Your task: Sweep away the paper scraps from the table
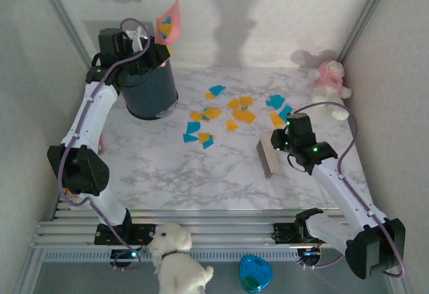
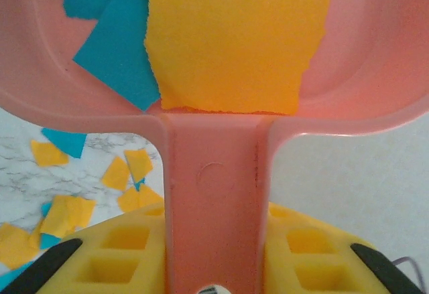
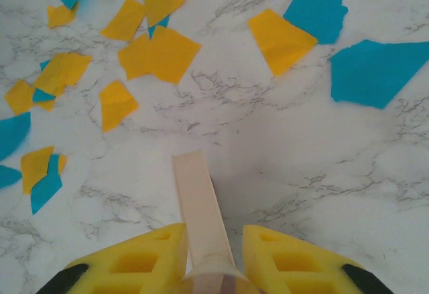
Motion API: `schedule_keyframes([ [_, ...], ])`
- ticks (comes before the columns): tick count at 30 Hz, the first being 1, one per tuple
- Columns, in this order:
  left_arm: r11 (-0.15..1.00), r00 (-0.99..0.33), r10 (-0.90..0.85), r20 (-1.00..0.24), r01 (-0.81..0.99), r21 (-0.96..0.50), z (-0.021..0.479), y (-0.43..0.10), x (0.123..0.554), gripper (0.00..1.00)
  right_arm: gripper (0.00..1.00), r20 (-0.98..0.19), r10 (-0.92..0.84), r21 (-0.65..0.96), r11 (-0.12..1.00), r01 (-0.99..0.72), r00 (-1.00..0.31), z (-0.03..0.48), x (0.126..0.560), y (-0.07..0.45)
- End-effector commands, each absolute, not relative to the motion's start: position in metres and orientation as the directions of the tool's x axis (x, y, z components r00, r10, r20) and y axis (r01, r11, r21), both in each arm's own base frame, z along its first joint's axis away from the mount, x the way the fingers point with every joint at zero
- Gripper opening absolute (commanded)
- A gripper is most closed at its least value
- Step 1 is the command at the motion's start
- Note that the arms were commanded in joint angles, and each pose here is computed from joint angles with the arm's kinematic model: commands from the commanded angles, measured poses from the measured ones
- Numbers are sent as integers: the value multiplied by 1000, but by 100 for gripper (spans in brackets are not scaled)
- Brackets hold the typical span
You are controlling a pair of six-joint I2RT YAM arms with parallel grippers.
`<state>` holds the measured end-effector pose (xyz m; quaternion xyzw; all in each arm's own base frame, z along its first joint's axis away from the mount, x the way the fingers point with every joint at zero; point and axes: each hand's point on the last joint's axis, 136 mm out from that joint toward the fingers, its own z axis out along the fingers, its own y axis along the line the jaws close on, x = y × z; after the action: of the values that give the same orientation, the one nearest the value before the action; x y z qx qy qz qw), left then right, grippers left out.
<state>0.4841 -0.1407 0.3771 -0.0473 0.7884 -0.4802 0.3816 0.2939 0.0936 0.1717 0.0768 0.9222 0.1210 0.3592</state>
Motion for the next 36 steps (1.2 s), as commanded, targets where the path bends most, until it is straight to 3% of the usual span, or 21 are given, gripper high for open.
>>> schedule_keyframes([
  [1,441,-720,-492,-490,279,-853,385,-138,493,0,0,-668,241,298,954,44,-704,189,301,96],
  [21,202,-721,-663,-202,87,-975,365,-111,515,0,0,-657,238,294,955,47,-715,184,302,96],
  [30,45,-701,-707,-97,92,-995,373,-105,510,0,0,-651,237,294,955,49,-721,182,301,96],
  [36,5,-697,-714,-69,94,-996,377,-104,507,0,0,-649,236,292,955,49,-723,181,301,97],
])
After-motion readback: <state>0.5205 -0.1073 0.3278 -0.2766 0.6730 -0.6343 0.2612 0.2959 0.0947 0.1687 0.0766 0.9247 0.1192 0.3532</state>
